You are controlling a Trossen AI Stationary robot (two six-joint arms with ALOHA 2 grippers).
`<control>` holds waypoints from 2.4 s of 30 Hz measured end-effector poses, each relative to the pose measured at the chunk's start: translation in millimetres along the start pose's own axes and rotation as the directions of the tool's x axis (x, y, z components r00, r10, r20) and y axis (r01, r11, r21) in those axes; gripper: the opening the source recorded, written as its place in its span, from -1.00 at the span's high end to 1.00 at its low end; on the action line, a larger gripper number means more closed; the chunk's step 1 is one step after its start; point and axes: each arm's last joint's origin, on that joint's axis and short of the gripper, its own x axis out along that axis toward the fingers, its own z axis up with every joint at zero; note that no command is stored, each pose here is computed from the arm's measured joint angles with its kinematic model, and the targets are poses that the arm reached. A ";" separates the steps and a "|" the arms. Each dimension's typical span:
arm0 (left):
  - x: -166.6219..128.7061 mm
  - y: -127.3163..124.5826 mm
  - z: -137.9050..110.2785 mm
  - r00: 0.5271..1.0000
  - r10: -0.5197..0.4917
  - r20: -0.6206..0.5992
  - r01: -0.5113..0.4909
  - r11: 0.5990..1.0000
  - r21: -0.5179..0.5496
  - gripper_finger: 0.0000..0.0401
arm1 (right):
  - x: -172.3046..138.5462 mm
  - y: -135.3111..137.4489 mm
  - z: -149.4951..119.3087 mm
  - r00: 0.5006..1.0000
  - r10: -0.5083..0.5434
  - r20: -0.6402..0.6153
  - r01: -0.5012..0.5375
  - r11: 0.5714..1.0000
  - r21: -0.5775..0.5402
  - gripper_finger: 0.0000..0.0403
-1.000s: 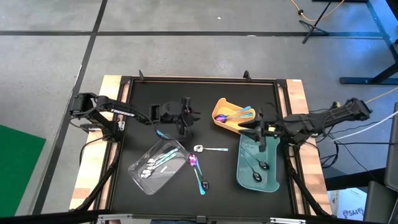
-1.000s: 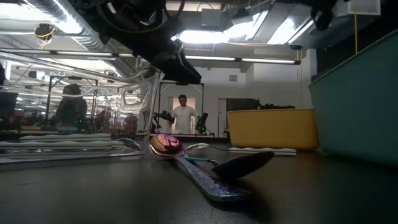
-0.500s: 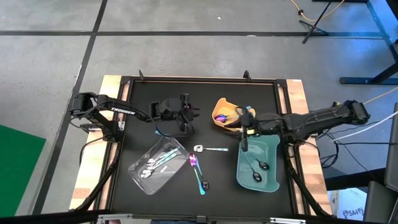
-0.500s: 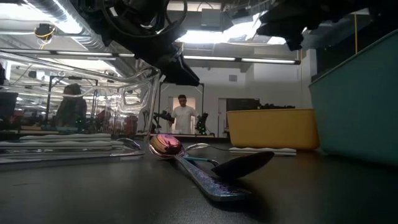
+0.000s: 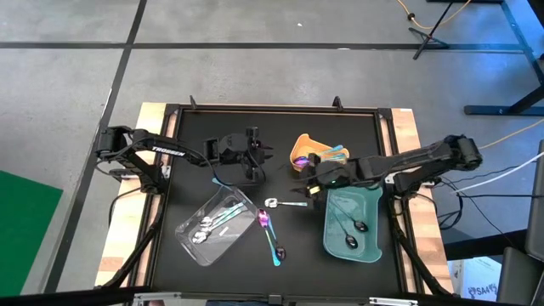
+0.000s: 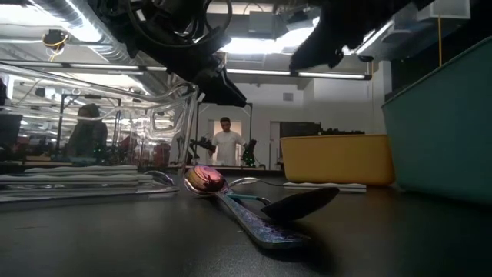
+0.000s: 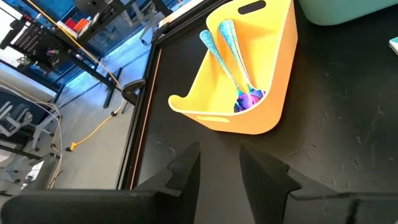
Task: Sort silverware by color (type)
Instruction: Put the white patterned spoon into the transparent bin
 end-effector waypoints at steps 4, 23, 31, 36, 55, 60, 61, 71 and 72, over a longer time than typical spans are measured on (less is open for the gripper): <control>0.0 0.1 0.2 1.000 0.000 0.001 0.000 1.000 0.001 0.47 | 20.6 2.6 -8.6 0.997 0.022 -0.073 -0.023 1.000 -0.008 0.35; 0.0 0.1 0.1 1.000 0.000 0.001 0.000 1.000 0.000 0.47 | 65.8 6.1 -48.5 0.942 0.057 -0.330 -0.062 0.998 -0.004 0.35; 0.0 0.0 0.0 1.000 -0.001 0.000 0.001 1.000 -0.001 0.47 | 75.8 5.7 -65.6 0.897 0.040 -0.439 -0.050 0.999 -0.012 0.35; 0.0 0.0 0.0 1.000 -0.001 0.000 0.001 1.000 -0.002 0.47 | 85.1 5.9 -74.9 0.879 0.033 -0.476 -0.048 0.999 -0.020 0.35; 0.0 -0.2 -0.2 1.000 -0.001 0.000 0.001 1.000 0.001 0.47 | 93.4 6.2 -83.9 0.856 0.040 -0.515 -0.057 0.998 -0.018 0.35; 0.0 -0.2 -0.2 1.000 -0.001 0.000 0.001 1.000 0.001 0.47 | 93.3 6.1 -84.2 0.855 0.037 -0.518 -0.055 0.998 -0.019 0.36; 0.0 -0.2 -0.2 1.000 -0.001 0.000 0.001 1.000 0.001 0.47 | 93.3 6.0 -84.4 0.854 0.035 -0.519 -0.053 0.998 -0.021 0.37; 0.0 -0.2 -0.2 1.000 -0.001 0.000 0.001 1.000 0.001 0.47 | 93.1 5.6 -84.9 0.852 0.034 -0.523 -0.052 0.998 -0.020 0.73; 0.0 -0.2 -0.2 1.000 -0.001 0.000 0.001 1.000 0.000 0.47 | 93.1 5.6 -84.9 0.851 0.034 -0.523 -0.052 0.998 -0.020 0.76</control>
